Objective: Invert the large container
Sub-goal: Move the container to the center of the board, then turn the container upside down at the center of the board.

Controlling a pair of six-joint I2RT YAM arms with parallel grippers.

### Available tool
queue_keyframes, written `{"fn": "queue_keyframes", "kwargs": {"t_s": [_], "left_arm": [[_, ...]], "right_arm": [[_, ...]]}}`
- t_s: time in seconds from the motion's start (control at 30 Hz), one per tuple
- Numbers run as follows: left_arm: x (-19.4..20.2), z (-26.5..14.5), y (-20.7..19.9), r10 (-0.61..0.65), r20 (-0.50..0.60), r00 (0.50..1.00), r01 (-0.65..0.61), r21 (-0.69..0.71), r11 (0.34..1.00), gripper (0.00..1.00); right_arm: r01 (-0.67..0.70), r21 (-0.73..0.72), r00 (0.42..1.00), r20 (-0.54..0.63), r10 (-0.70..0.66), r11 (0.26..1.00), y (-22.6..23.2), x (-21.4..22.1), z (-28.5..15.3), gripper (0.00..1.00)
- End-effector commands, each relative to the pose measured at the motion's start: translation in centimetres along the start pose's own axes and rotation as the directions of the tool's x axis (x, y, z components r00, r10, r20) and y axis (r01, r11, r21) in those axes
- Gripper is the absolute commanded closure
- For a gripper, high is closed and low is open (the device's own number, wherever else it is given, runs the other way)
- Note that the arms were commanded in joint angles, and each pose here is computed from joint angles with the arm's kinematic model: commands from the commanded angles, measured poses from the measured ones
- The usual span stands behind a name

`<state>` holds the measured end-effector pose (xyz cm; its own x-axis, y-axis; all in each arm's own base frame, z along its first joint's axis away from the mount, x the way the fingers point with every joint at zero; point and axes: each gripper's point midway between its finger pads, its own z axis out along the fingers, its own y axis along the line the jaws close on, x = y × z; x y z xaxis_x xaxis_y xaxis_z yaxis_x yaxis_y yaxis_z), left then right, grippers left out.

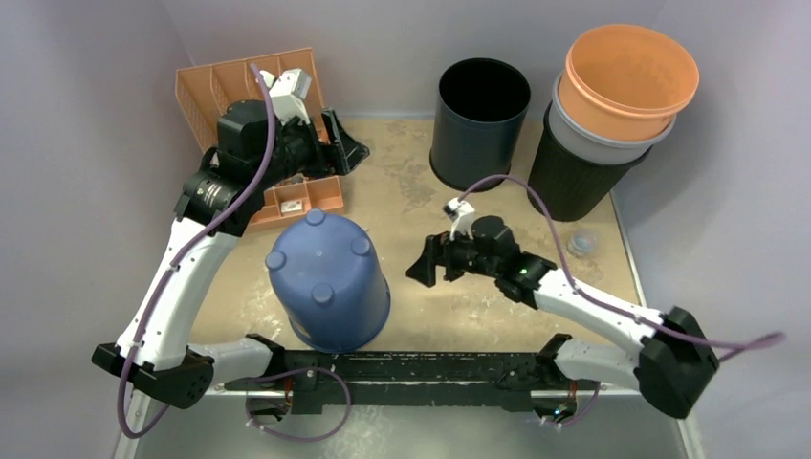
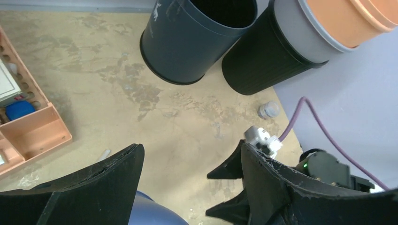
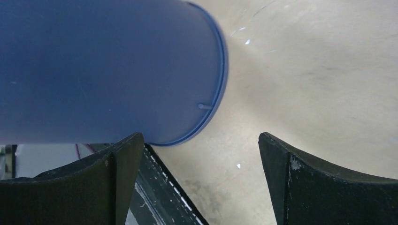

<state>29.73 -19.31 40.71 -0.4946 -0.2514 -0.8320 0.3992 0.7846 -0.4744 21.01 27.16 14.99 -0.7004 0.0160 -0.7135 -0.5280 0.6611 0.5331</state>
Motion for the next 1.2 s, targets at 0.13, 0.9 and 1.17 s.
{"fn": "queue_keyframes", "kwargs": {"t_s": [0.13, 0.9, 1.17], "left_arm": [[-3.5, -0.8, 0.2, 0.023, 0.093, 0.995, -0.017, -0.073, 0.997, 0.24], [-6.4, 6.1, -2.3, -0.114, 0.131, 0.985, 0.105, 0.073, 0.992, 0.24], [0.1, 9.4, -4.9, -0.067, -0.003, 0.998, 0.067, 0.086, 0.994, 0.25]], "right_arm": [[0.115, -0.249, 0.992, 0.085, -0.096, 0.962, 7.3, -4.7, 7.7, 0.05], [0.045, 0.660, 0.886, 0.320, -0.335, 0.750, -1.5, -25.1, -12.4, 0.00], [0.038, 0.717, 0.855, 0.338, -0.394, 0.697, -3.3, -32.6, -15.9, 0.00]]}}
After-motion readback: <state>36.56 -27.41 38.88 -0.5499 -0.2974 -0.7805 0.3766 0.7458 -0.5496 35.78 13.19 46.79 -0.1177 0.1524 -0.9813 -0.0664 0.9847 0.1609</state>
